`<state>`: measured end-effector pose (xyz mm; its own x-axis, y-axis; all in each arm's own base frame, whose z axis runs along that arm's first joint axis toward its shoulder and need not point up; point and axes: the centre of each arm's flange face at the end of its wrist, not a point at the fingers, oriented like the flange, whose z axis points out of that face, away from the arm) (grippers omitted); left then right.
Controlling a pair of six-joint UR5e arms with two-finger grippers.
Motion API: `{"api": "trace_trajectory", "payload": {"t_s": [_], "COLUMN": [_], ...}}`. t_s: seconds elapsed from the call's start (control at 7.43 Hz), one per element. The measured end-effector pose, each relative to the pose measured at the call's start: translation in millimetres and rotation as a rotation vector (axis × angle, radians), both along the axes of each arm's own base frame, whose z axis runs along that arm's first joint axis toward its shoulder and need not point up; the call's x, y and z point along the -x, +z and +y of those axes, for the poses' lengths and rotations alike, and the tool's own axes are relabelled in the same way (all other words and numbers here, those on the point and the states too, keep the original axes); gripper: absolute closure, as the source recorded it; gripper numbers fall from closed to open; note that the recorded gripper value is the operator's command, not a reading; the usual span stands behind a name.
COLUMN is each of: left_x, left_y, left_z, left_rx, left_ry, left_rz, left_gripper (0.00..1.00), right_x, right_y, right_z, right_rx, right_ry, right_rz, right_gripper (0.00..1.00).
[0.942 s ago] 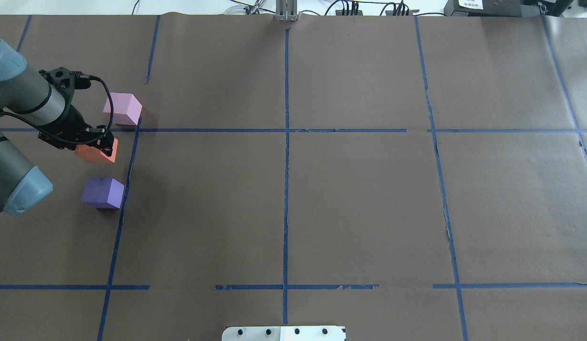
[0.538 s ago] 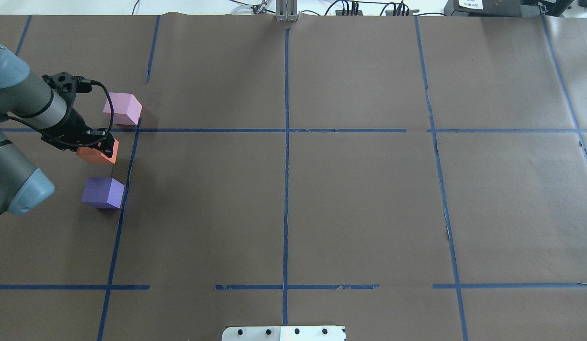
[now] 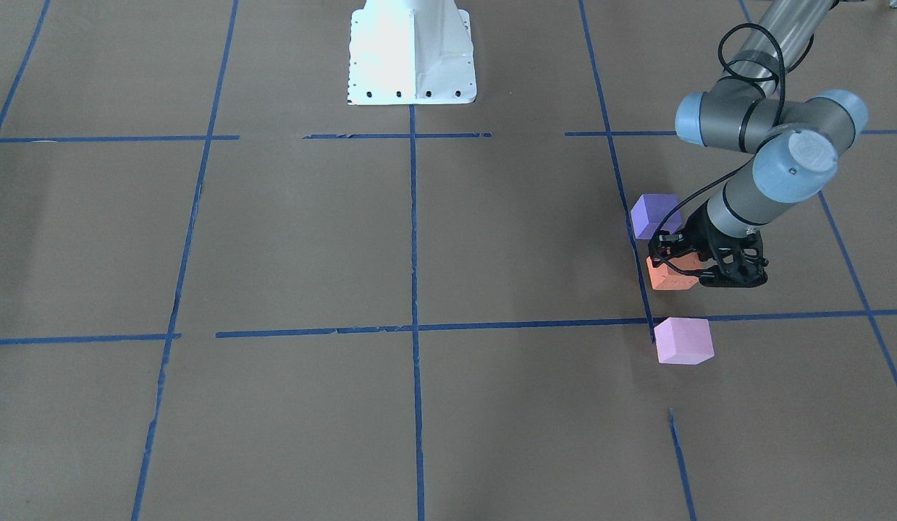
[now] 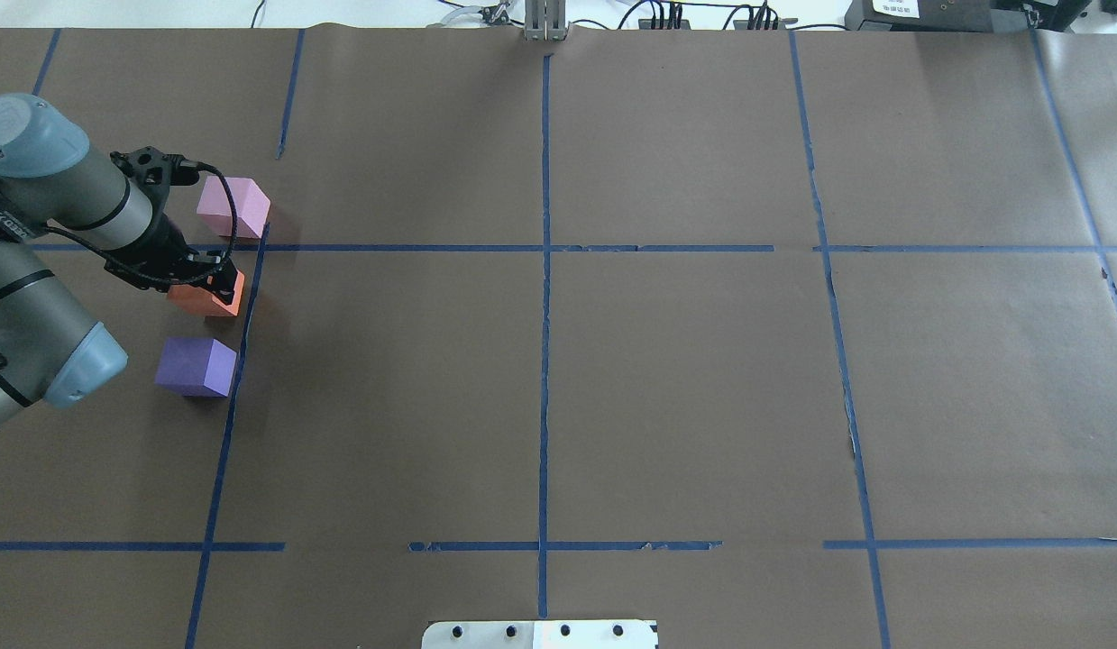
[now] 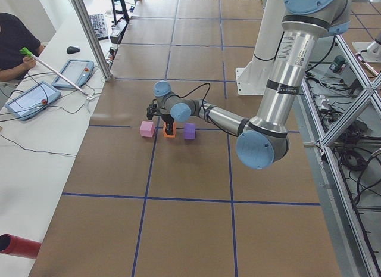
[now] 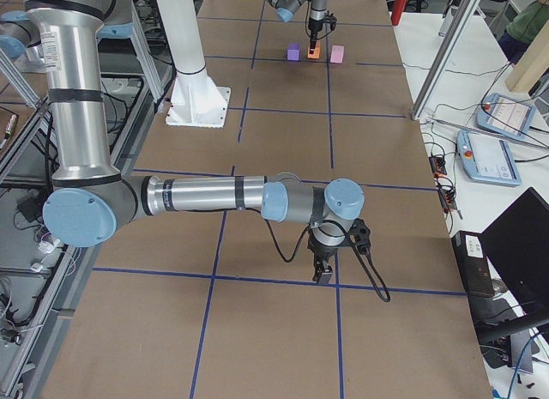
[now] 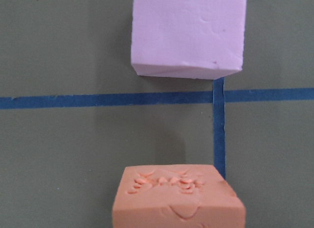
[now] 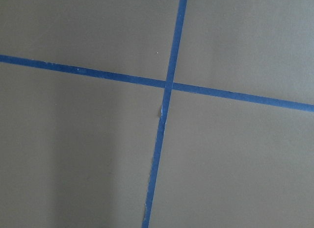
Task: Arrange blocks in a line
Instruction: 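Lower the orange cube into line between the pink and purple cubes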
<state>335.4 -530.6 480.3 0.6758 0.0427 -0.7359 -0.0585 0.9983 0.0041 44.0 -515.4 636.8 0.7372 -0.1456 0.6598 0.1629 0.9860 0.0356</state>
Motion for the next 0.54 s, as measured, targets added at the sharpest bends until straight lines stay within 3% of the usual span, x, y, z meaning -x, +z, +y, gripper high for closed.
{"api": "trace_trajectory", "payload": {"t_s": [0.54], "left_x": [-5.4], "left_y": [3.3], "left_z": [0.3], "left_rx": [0.005], "left_ry": [0.007], "left_rz": [-0.003], "left_gripper": [0.54], "right_x": [0.0], "right_y": [0.0], "right_z": [0.0], "right_rx": [0.000], "right_ry": [0.000], "right_rz": [0.000], "right_gripper": [0.00]}}
